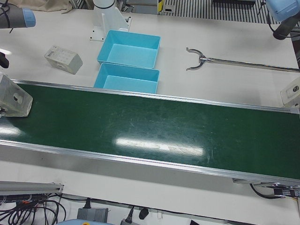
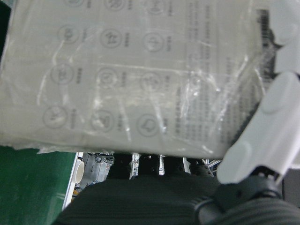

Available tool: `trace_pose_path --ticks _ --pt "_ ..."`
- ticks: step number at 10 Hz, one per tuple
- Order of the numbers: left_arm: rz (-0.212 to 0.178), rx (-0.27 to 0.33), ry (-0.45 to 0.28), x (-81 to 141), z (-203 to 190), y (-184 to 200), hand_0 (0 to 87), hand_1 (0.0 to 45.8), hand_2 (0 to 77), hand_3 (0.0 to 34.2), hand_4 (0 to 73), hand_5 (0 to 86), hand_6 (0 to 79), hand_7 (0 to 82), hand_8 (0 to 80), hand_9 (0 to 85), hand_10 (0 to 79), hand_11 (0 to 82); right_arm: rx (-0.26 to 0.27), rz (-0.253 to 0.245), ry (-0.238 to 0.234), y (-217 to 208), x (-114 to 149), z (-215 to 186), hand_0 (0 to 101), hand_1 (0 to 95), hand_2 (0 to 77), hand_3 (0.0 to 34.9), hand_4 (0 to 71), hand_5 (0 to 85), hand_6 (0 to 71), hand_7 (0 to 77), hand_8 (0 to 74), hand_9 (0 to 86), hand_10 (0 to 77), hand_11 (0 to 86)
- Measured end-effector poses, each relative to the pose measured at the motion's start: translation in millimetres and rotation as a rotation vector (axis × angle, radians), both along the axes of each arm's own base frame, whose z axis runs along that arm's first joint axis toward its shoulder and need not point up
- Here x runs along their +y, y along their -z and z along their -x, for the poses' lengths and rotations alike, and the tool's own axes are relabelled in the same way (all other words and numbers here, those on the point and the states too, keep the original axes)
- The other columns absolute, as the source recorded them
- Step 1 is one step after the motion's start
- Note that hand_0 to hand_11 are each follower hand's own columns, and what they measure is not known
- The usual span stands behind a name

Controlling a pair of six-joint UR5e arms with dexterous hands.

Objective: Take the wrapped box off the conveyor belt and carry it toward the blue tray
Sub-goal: 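Lift the wrapped box off the belt with the right hand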

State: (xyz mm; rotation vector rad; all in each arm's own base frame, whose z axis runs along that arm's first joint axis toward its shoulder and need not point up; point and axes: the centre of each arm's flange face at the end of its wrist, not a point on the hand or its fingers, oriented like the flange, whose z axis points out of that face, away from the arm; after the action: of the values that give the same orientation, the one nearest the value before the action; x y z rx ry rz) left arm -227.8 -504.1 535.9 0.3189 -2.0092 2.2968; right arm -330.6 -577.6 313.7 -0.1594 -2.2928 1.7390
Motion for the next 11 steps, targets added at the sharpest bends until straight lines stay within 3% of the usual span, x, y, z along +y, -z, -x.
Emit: trace_pose_path --ticks 1,2,3,4,5,6,7,8,11 --pt "0.000 0.000 0.000 0.0 0.0 0.0 0.0 0.0 1.1 0.0 0.0 1.1 0.0 0.0 0.0 0.0 0.0 0.0 -0.003 -0.002 0.000 0.8 0.2 -0.3 43 2.2 28.4 0.0 16.9 50.7 30.0 38.2 44.2 33.3 25.1 36.5" --pt "0.000 0.000 0.000 0.0 0.0 0.0 0.0 0.0 1.1 0.0 0.0 1.1 0.0 0.0 0.0 0.0 0.0 0.0 -0.006 -0.005 0.001 2.2 0.7 -0.4 41 1.6 29.5 0.0 17.5 51.8 32.7 39.8 48.5 36.5 33.8 48.0" --pt "0.000 0.000 0.000 0.0 0.0 0.0 0.0 0.0 1.1 0.0 0.0 1.1 0.0 0.0 0.0 0.0 0.0 0.0 -0.013 -0.012 0.002 4.4 1.1 -0.4 41 1.6 29.5 0.0 17.5 51.8 32.7 39.8 48.5 36.5 33.8 48.0" --pt "0.000 0.000 0.000 0.0 0.0 0.0 0.0 0.0 1.1 0.0 0.0 1.1 0.0 0.0 0.0 0.0 0.5 0.0 -0.028 -0.026 0.003 7.7 1.0 0.5 43 1.1 31.1 0.0 18.0 53.5 35.5 40.4 41.5 49.6 28.9 42.0" --pt "0.000 0.000 0.000 0.0 0.0 0.0 0.0 0.0 1.1 0.0 0.0 1.1 0.0 0.5 0.0 0.0 0.5 0.0 -0.052 -0.050 0.007 12.9 1.6 3.3 43 1.1 31.1 0.0 18.0 53.5 36.0 40.4 36.0 50.7 24.5 36.0" --pt "0.000 0.000 0.000 0.0 0.0 0.0 0.0 0.0 1.1 0.0 0.0 1.1 0.0 0.5 0.0 0.0 0.5 0.0 -0.080 -0.076 0.017 21.1 6.4 8.6 40 2.7 30.5 0.0 18.0 45.8 35.5 33.8 25.6 43.1 12.5 20.2" --pt "0.000 0.000 0.000 0.0 0.0 0.0 0.0 0.0 0.5 0.0 0.0 1.1 0.0 0.0 0.0 0.0 0.5 0.0 -0.106 -0.100 0.034 31.4 15.6 16.4 40 2.7 30.5 0.0 18.0 45.8 35.5 33.8 25.6 43.1 12.5 20.2" --pt "0.000 0.000 0.000 0.0 0.0 0.0 0.0 0.0 0.5 0.0 0.0 1.1 0.0 0.0 0.0 0.0 0.5 0.0 -0.135 -0.118 0.048 42.7 28.2 25.7 40 5.4 30.5 0.0 13.1 48.5 33.8 32.7 21.8 29.5 15.3 22.4" --pt "0.000 0.000 0.000 0.0 0.0 0.0 0.0 0.0 0.5 0.0 0.0 1.1 0.0 0.0 0.0 0.0 0.0 0.0 -0.217 -0.142 0.080 75.4 76.8 61.1 40 4.9 31.6 0.0 13.6 52.4 37.1 34.9 22.4 28.9 13.6 20.7"
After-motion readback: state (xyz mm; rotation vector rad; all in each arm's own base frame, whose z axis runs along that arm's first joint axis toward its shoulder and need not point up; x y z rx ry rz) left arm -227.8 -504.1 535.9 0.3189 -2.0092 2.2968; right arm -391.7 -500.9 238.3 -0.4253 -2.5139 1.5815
